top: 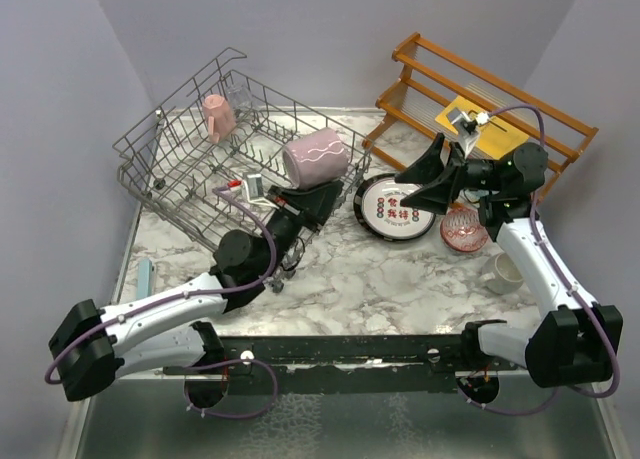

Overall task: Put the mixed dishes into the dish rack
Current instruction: Turn the cup upside down in the dish rack.

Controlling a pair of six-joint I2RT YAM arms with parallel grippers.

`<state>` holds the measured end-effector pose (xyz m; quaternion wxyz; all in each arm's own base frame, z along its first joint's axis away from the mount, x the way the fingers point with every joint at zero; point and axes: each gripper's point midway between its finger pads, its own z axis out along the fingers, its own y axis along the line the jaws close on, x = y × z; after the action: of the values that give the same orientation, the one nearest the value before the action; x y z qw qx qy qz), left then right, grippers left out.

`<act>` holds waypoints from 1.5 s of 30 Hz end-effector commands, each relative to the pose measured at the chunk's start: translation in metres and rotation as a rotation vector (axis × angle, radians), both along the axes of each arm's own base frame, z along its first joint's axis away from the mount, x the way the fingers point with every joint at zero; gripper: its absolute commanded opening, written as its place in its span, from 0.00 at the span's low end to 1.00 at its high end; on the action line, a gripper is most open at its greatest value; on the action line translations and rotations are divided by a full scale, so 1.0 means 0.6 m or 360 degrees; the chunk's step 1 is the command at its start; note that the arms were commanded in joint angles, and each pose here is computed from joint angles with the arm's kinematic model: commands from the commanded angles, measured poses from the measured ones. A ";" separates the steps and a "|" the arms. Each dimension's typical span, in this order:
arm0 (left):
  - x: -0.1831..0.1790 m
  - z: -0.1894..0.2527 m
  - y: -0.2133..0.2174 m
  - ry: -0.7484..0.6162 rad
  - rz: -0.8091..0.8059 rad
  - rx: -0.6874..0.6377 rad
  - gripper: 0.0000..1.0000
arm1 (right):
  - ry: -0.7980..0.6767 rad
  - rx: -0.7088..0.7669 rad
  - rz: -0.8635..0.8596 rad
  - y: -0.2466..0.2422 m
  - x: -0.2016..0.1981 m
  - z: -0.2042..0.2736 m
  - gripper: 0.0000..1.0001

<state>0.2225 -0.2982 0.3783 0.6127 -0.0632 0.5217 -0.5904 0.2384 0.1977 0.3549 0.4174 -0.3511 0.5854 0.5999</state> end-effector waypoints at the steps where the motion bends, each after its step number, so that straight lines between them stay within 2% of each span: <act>1: 0.030 0.022 0.040 0.0010 0.0121 0.0182 0.00 | -0.0158 -0.0088 0.0074 -0.008 -0.011 -0.049 0.79; 13: 0.146 0.038 0.153 0.0104 0.0439 0.0769 0.00 | -0.0255 -0.0150 0.0024 -0.013 -0.001 -0.139 0.80; 21: 0.253 0.022 0.260 0.0286 0.0538 0.0993 0.00 | -0.0278 -0.0180 -0.0026 -0.017 0.008 -0.154 0.80; 34: 0.384 -0.068 0.492 0.0729 0.0892 0.1374 0.00 | -0.0279 -0.0217 -0.0101 -0.020 0.017 -0.153 0.80; 45: 0.430 -0.160 0.546 0.0821 0.0914 0.1724 0.00 | -0.0292 -0.0231 -0.0135 -0.021 0.020 -0.151 0.80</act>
<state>0.4630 0.0131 0.2575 0.5026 -0.0683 0.8585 -0.0755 0.2465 0.1868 0.2540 0.4471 -0.4019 0.6051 0.5219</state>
